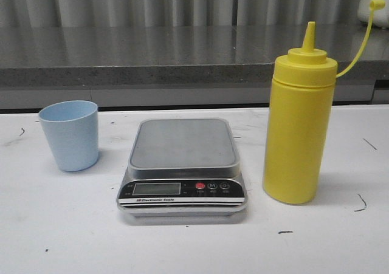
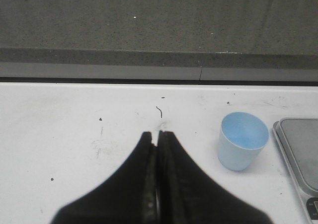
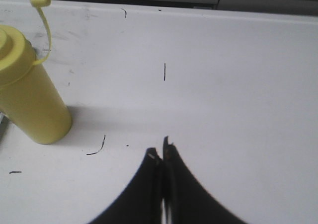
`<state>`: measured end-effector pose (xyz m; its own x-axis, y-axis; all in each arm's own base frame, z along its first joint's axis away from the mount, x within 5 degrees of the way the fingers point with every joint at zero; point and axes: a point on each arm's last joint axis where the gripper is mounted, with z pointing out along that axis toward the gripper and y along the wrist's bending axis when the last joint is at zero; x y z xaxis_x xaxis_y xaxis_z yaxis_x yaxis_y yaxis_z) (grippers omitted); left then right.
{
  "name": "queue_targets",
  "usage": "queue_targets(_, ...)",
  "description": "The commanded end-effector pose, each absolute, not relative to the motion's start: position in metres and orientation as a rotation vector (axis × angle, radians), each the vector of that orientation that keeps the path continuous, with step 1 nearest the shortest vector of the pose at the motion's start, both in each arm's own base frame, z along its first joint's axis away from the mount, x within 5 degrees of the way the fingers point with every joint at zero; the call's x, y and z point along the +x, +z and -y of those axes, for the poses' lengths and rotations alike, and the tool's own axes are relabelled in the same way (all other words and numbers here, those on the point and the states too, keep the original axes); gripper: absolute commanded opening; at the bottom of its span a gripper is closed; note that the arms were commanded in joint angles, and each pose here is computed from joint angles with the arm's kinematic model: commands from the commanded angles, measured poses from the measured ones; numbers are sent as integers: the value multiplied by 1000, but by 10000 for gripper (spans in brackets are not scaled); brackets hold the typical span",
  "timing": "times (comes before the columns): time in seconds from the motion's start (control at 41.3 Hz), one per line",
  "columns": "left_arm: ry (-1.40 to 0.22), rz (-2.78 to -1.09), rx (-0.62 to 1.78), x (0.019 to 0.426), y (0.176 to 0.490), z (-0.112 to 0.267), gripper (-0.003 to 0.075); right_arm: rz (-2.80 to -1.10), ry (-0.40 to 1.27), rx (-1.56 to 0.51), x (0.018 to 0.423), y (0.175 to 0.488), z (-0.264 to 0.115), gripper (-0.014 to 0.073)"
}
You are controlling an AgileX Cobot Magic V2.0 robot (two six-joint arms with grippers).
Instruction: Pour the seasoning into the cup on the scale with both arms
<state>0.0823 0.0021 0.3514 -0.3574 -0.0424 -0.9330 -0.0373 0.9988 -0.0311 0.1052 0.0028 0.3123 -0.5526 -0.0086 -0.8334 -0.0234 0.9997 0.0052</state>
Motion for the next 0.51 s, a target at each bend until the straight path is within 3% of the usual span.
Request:
queue_targets(0.0,-17,-1857,-57,85,365,-2,45,-2091,8,-29,109,324,-2,40)
queue_targets(0.097,-17,-1857,-57,85,365,-2,209,-2104,5,-34,108,323,-2,258)
queue_targets(0.169,-17,-1857,-57,85,365,-2,379,-2109,5,-34,108,323,-2,407)
queue_targets(0.242,-17,-1857,-57,85,365,-2,488,-2112,5,-34,108,322,-2,519)
queue_targets(0.339,-17,-1863,-57,86,366,-2,525,-2114,5,-34,108,322,-2,586)
queue_targets(0.484,-27,-1941,-50,100,372,-1,523,-2114,5,-34,108,322,-2,581)
